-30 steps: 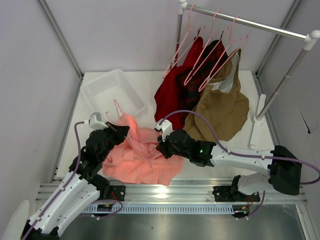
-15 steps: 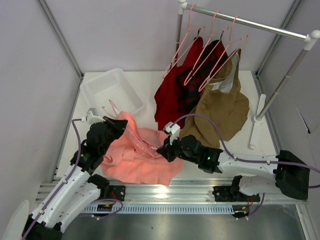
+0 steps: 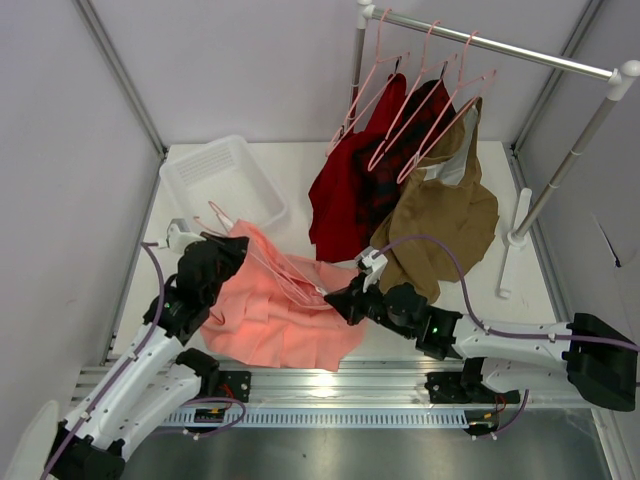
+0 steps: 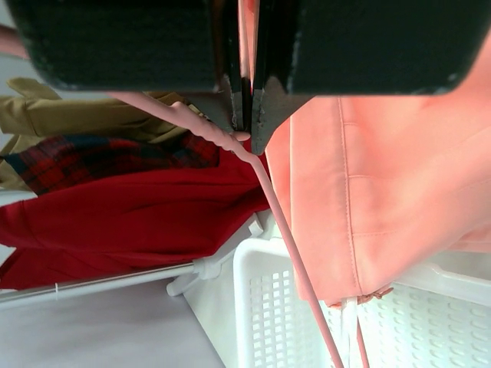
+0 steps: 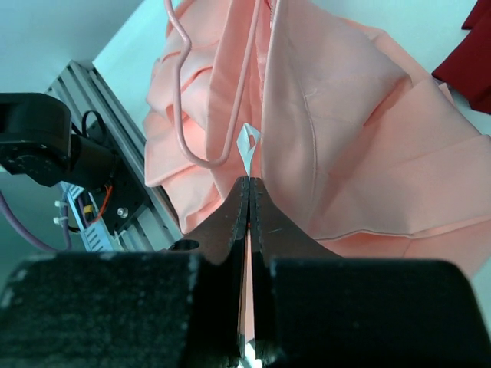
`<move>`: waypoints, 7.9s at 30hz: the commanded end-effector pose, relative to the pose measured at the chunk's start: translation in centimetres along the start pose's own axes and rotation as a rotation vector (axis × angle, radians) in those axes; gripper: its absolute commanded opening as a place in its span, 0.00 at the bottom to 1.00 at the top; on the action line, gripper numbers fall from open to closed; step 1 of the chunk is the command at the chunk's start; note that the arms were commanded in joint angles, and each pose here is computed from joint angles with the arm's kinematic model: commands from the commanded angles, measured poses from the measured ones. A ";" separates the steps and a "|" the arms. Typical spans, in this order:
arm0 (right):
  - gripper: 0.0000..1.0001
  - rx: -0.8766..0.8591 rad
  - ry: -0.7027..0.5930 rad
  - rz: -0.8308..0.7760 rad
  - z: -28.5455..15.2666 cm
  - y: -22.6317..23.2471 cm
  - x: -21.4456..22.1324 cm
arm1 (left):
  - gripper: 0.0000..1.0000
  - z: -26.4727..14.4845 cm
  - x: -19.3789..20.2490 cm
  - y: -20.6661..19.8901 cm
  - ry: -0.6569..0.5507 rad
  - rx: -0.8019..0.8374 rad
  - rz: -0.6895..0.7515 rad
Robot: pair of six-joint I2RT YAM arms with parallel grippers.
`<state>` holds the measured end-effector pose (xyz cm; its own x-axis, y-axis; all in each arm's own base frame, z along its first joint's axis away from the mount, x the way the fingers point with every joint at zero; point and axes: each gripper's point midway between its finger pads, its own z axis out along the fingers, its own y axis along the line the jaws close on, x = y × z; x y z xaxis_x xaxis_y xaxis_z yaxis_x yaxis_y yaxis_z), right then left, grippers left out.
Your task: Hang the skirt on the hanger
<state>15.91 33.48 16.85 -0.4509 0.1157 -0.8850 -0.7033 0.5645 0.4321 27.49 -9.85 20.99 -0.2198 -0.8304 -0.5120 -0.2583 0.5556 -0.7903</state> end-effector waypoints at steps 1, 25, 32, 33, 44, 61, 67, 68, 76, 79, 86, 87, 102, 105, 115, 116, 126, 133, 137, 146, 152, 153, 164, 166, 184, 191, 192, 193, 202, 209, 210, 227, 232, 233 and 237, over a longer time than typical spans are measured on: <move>0.00 -0.045 -0.147 0.055 -0.2 1.6 -3.7 | 0.00 0.1 -2.5 -1.9 -0.090 0.014 -0.083; 0.00 -0.021 -0.255 -0.219 1.9 4.4 -6.7 | 0.00 1.2 -1.6 -2.9 -0.036 0.001 -0.100; 0.00 -0.003 -0.233 -0.296 3.1 5.0 -6.1 | 0.00 0.7 -1.9 -3.0 -0.046 0.006 -0.102; 0.00 0.003 -0.231 -0.301 3.1 5.0 -6.1 | 0.00 0.7 -1.9 -2.9 -0.046 0.005 -0.100; 0.00 0.070 -0.192 -0.383 2.1 4.5 -5.4 | 0.00 0.4 -2.1 -3.3 -0.043 0.018 -0.101; 0.00 0.081 -0.183 -0.405 1.3 4.5 -4.3 | 0.00 -0.2 -1.9 -3.8 0.007 0.044 -0.140; 0.00 0.093 -0.177 -0.447 1.1 4.6 -3.7 | 0.00 -0.5 -2.2 -4.2 0.010 0.054 -0.142; 0.00 0.090 -0.176 -0.447 1.1 4.6 -3.6 | 0.00 -0.5 -2.3 -4.1 0.012 0.055 -0.141; 0.00 0.118 -0.196 -0.456 1.2 4.3 -4.2 | 0.00 -1.2 -2.4 -4.3 0.022 0.071 -0.140; 0.00 0.122 -0.221 -0.453 1.2 4.5 -4.8 | 0.00 -1.2 -2.2 -4.0 0.026 0.066 -0.143; 0.00 0.107 -0.246 -0.448 0.9 5.0 -5.8 | 0.00 -0.8 -1.9 -3.3 0.025 0.048 -0.142; 0.00 0.103 -0.245 -0.444 0.8 5.0 -5.8 | 0.00 -0.8 -1.9 -3.3 0.024 0.046 -0.141; 0.00 0.109 -0.234 -0.431 -0.4 4.3 -5.5 | 0.00 -0.2 -2.8 -2.9 -0.006 0.025 -0.146; 0.00 0.097 -0.221 -0.430 -0.3 4.3 -5.0 | 0.00 -0.2 -3.1 -3.0 -0.012 0.029 -0.155; 0.00 0.069 -0.242 -0.431 0.0 5.2 -5.6 | 0.00 0.1 -2.6 -2.9 0.009 0.027 -0.157; 0.00 0.062 -0.239 -0.432 0.0 5.3 -5.5 | 0.00 0.1 -2.6 -2.9 0.007 0.028 -0.156; 0.00 0.041 -0.211 -0.409 0.4 5.7 -4.4 | 0.00 0.1 -2.5 -3.0 0.010 0.037 -0.163; 0.00 0.057 -0.208 -0.430 1.4 5.8 -4.3 | 0.00 -0.4 -2.5 -3.2 0.017 0.056 -0.166; 0.00 0.091 -0.234 -0.431 1.5 5.5 -5.0 | 0.00 -0.6 -2.4 -2.8 0.018 0.050 -0.163; 0.00 0.059 -0.259 -0.403 0.4 6.0 -6.3 | 0.00 -0.3 -2.5 -2.4 0.012 0.042 -0.161; 0.00 0.067 -0.259 -0.407 0.2 5.7 -6.4 | 0.00 -0.3 -2.4 -2.5 0.019 0.049 -0.166; 0.00 0.070 -0.261 -0.406 0.2 5.6 -6.4 | 0.00 -0.3 -2.3 -2.6 0.021 0.052 -0.166; 0.00 0.101 -0.255 -0.415 1.3 4.9 -5.9 | 0.00 -0.7 -2.4 -2.6 0.016 0.069 -0.180; 0.00 0.103 -0.252 -0.416 1.7 4.7 -5.9 | 0.00 -0.9 -2.5 -2.7 0.015 0.078 -0.184; 0.04 0.090 -0.266 -0.365 1.6 4.4 -7.0 | 0.00 -1.0 -2.5 -2.8 0.017 0.089 -0.188; 0.00 0.072 -0.252 -0.347 1.6 4.7 -7.0 | 0.00 -0.9 -2.6 -2.2 0.003 0.068 -0.183; 0.00 0.059 -0.234 -0.346 1.5 4.8 -6.6 | 0.00 -0.8 -2.6 -2.0 -0.001 0.060 -0.177; 0.10 0.014 -0.183 -0.363 1.5 5.3 -5.6 | 0.00 -0.7 -2.7 -1.9 -0.006 0.054 -0.173; 0.36 -0.179 0.149 -0.555 0.7 9.1 0.3 | 0.00 0.0 -1.8 -0.6 0.010 0.033 -0.157; 0.51 -0.289 0.375 -0.740 2.6 11.2 3.4 | 0.00 0.2 -1.3 0.7 0.011 0.023 -0.163; 0.52 -0.297 0.398 -0.766 3.0 11.3 3.7 | 0.00 0.2 -1.3 0.6 0.010 0.027 -0.168; 0.50 -0.104 0.658 -1.027 8.1 6.5 5.8 | 0.00 0.5 -0.9 1.6 -0.001 0.028 -0.171; 0.47 -0.008 0.693 -1.096 8.8 4.9 6.6 | 0.00 0.4 -0.7 1.9 0.004 0.028 -0.170; 0.46 0.008 0.696 -1.104 9.1 4.7 6.9 | 0.00 0.4 -0.8 1.8 0.002 0.030 -0.170; 0.43 0.067 0.663 -1.120 9.6 4.4 6.2 | 0.00 0.3 -0.8 2.0 -0.002 0.028 -0.170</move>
<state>14.00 43.99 9.40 0.1499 -0.8585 -0.4904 -0.8980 0.0892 -0.4308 27.43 -8.36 20.01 -0.1799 -0.9092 -0.3756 -0.2611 0.4123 -0.8729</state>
